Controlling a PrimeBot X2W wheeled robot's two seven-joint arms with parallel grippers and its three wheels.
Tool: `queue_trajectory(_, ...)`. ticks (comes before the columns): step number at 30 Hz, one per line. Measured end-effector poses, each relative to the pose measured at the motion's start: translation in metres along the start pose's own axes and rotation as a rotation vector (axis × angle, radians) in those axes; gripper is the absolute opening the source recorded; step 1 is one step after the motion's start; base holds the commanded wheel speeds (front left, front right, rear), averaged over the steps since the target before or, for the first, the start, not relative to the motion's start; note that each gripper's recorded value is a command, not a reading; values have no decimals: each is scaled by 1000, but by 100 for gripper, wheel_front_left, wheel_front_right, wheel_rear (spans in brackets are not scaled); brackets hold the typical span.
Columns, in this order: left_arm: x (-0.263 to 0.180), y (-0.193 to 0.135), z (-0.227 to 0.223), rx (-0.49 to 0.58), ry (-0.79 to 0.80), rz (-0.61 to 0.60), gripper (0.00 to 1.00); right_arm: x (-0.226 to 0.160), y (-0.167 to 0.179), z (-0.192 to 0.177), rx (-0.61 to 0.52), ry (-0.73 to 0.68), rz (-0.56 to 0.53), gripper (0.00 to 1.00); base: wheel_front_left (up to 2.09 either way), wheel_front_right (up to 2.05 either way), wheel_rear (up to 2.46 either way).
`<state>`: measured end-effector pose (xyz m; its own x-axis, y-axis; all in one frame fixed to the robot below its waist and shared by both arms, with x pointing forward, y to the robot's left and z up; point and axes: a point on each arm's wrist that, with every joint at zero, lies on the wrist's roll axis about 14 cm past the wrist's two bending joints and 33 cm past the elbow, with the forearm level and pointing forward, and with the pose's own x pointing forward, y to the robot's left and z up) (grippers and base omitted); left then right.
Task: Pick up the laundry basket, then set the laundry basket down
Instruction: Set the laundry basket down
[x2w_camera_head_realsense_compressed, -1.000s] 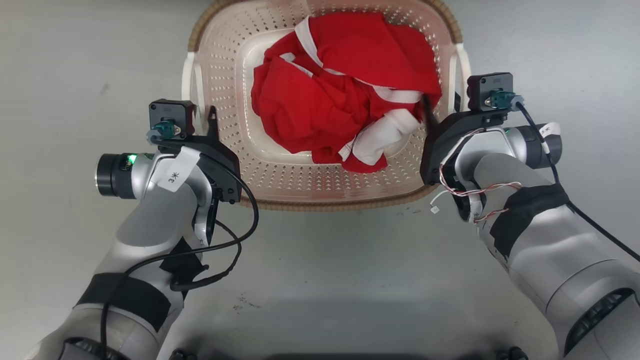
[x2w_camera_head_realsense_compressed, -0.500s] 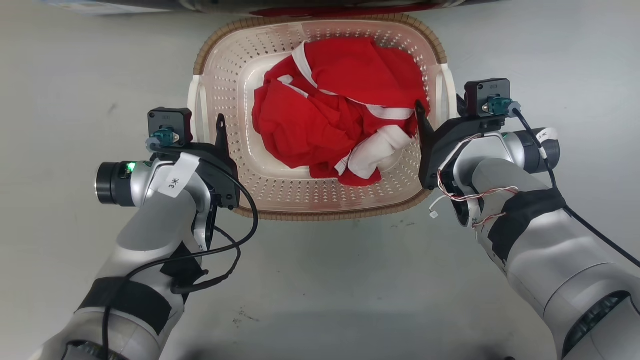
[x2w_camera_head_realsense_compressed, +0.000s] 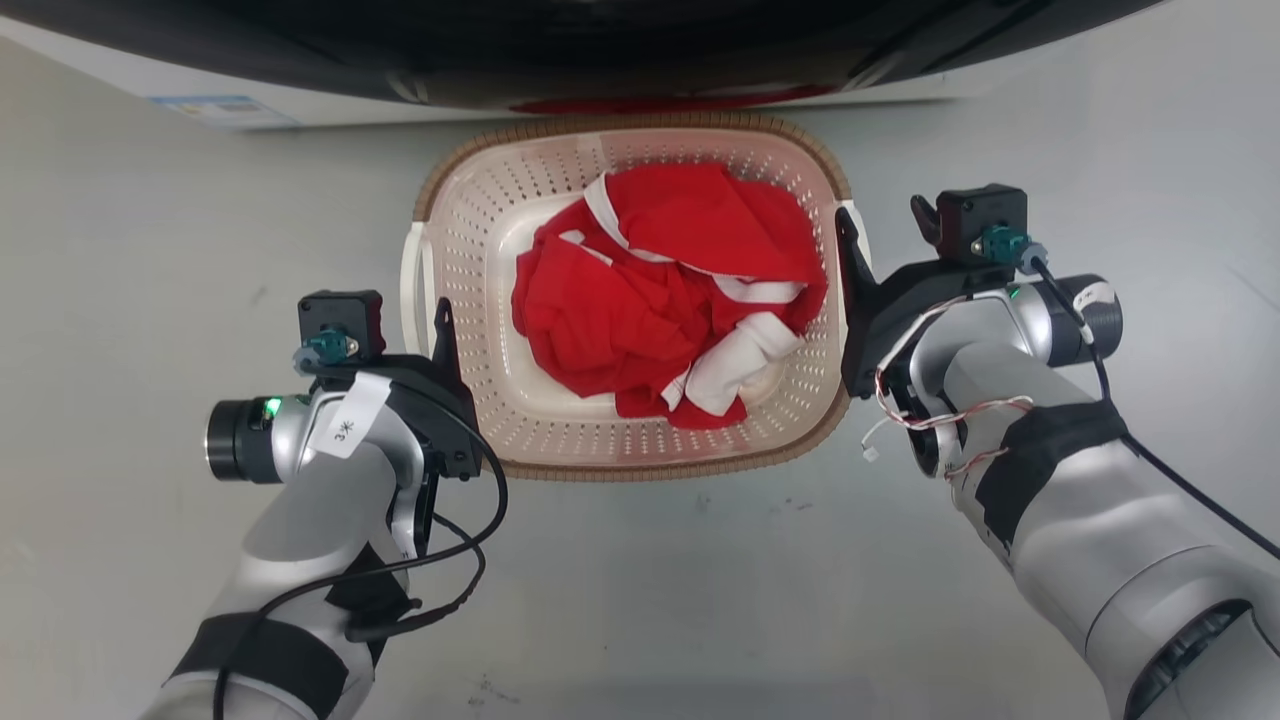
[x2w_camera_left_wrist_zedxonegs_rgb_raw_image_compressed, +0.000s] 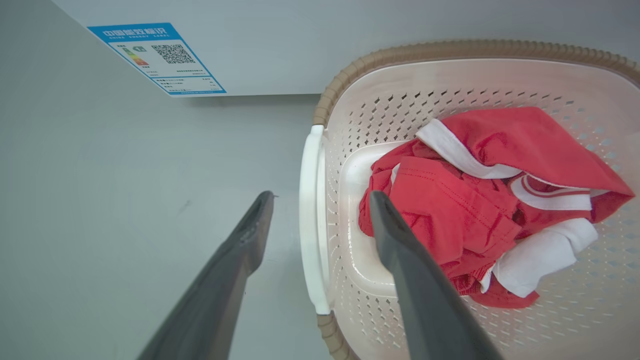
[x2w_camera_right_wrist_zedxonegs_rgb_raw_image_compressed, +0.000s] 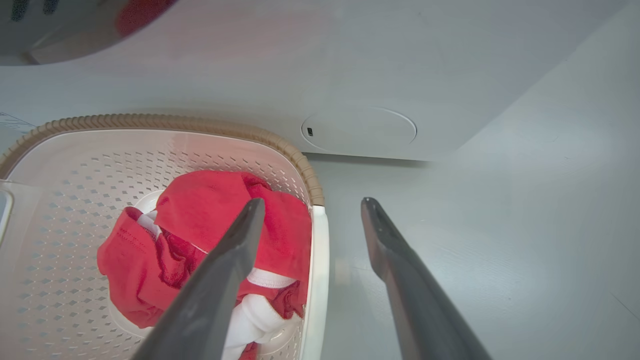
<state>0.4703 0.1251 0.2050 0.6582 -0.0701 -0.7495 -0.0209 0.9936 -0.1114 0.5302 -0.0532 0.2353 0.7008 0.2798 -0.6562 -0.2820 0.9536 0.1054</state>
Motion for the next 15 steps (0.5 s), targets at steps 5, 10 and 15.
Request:
queue_trajectory(5, -17, -7, 21, -26, -62, -16, 100, -19, 2, 15, 8, -46, -8, 100, 0, 0, 0)
queue_trajectory(10, -37, -18, 50, -50, -152, -48, 100, -38, 9, 30, 21, -89, -1, 100, 0, 0, 0)
queue_trajectory(15, -61, -17, 65, -60, -219, -56, 100, -59, 19, 42, 51, -130, 11, 100, 0, 0, 0)
